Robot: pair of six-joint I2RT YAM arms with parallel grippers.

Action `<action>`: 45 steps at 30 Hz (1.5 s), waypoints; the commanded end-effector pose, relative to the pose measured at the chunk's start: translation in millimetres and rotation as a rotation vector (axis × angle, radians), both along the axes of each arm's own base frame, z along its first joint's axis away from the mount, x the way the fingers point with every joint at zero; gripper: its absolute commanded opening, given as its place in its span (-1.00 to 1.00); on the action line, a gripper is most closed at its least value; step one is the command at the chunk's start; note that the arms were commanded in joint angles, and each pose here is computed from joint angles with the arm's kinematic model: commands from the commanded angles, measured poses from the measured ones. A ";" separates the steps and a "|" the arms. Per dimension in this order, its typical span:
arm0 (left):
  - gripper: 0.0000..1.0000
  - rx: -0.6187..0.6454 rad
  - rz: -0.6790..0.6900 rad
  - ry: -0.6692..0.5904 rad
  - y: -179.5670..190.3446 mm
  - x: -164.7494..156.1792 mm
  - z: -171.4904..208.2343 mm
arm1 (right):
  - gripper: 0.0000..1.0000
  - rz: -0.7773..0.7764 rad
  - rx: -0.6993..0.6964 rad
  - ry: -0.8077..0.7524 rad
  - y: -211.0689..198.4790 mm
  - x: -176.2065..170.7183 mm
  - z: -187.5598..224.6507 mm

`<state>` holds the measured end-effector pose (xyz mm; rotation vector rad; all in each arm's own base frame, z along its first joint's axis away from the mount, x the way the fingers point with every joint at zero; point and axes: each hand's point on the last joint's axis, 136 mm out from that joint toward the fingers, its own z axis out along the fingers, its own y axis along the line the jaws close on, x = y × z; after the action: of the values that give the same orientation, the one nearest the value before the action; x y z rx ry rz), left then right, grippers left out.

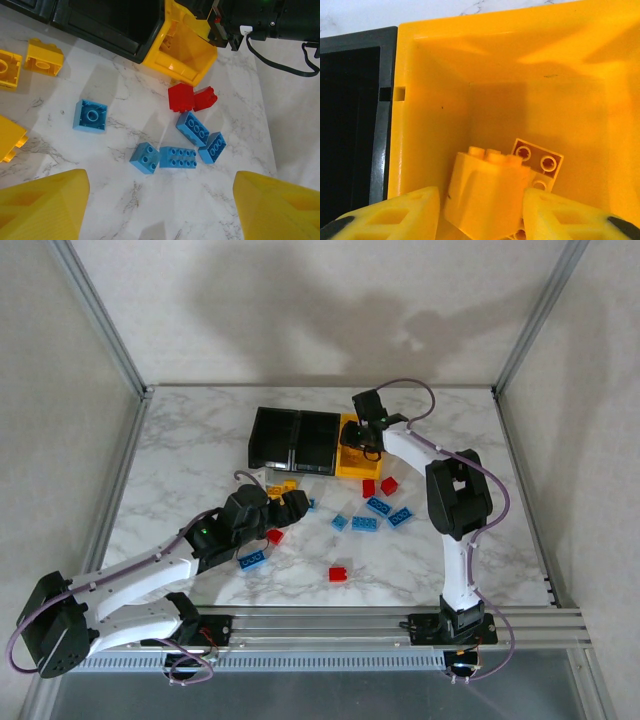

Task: Sort the legos into containers by color
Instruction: Place the lego in the container, then pick up the lego from the middle-left of the table.

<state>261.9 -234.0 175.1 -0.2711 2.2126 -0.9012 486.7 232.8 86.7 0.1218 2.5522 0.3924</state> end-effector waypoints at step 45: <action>0.48 0.521 0.386 0.402 160.3 0.7 -99.8 | 0.16 0.360 0.149 -0.132 54.9 -228.0 47.2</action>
<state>272.0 -94.0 92.8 -0.6774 2.4699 -0.2063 258.0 280.2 129.6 -0.3238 2.4285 0.6730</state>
